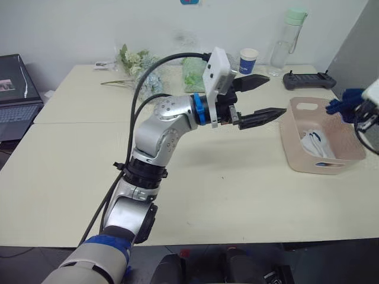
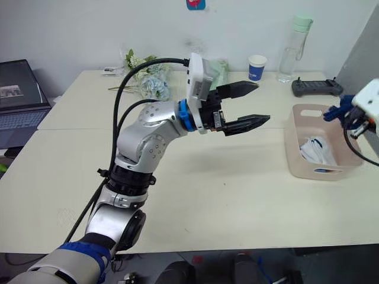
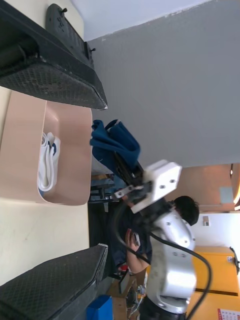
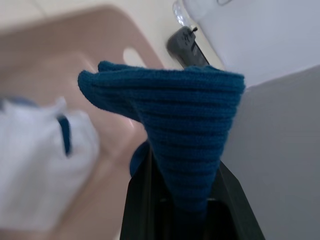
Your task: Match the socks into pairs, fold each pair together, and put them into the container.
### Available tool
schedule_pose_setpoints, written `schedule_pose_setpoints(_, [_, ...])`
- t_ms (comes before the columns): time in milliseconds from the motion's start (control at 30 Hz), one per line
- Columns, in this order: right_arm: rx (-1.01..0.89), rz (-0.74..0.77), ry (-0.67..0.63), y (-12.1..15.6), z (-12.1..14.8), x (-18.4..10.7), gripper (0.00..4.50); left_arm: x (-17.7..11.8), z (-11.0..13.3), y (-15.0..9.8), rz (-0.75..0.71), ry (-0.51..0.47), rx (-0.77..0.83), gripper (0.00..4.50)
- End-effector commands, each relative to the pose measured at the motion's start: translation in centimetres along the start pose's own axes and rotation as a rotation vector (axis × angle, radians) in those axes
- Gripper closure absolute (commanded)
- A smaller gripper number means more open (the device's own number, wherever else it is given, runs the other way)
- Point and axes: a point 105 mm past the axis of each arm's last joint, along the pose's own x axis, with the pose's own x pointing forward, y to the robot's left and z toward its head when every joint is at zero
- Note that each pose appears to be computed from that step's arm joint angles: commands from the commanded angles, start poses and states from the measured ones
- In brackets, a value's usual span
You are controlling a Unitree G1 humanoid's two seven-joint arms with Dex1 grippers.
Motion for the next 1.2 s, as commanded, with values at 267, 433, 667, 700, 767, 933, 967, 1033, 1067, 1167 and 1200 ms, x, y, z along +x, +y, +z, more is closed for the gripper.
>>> schedule_pose_setpoints(267, [-0.193,0.152,-0.045,4.2,-0.1,2.9,4.5,-0.5,0.1,-1.5,-0.003,-0.002,0.028,0.02])
schedule_pose_setpoints(433, [-0.221,0.313,-0.024,5.8,-0.3,2.5,4.5,-1.0,0.0,-1.4,0.009,0.014,0.026,0.02])
schedule_pose_setpoints(667, [-0.198,0.405,-0.047,5.1,0.8,1.5,2.48,-1.1,-0.1,-1.1,0.015,0.024,0.038,0.0])
schedule_pose_setpoints(700, [-0.193,0.421,-0.049,4.8,1.0,1.1,2.12,-1.2,-0.2,-1.0,0.016,0.025,0.04,0.0])
schedule_pose_setpoints(767, [-0.176,0.443,-0.059,4.1,1.6,0.5,1.44,-1.1,-0.2,-1.0,0.016,0.026,0.042,0.0])
schedule_pose_setpoints(933, [-0.074,0.499,-0.107,1.8,4.1,-1.4,0.04,-1.1,-0.3,-0.9,0.009,0.024,0.044,0.0])
schedule_pose_setpoints(967, [-0.036,0.504,-0.122,1.0,4.7,-1.9,0.04,-1.1,-0.3,-0.9,0.008,0.023,0.045,0.0])
schedule_pose_setpoints(1033, [0.014,0.489,-0.142,-0.3,5.6,-2.6,0.04,-1.0,-0.4,-0.9,0.006,0.021,0.046,0.0])
schedule_pose_setpoints(1067, [0.017,0.466,-0.141,-1.0,5.7,-2.7,0.04,-1.0,-0.4,-0.9,0.005,0.02,0.046,0.0])
schedule_pose_setpoints(1167, [0.0,0.341,-0.106,-3.1,4.9,-2.1,0.04,-0.8,-0.4,-1.1,-0.001,0.016,0.048,0.0])
schedule_pose_setpoints(1200, [-0.013,0.313,-0.091,-3.4,4.5,-1.8,0.42,-0.8,-0.4,-1.1,-0.003,0.015,0.048,0.0])
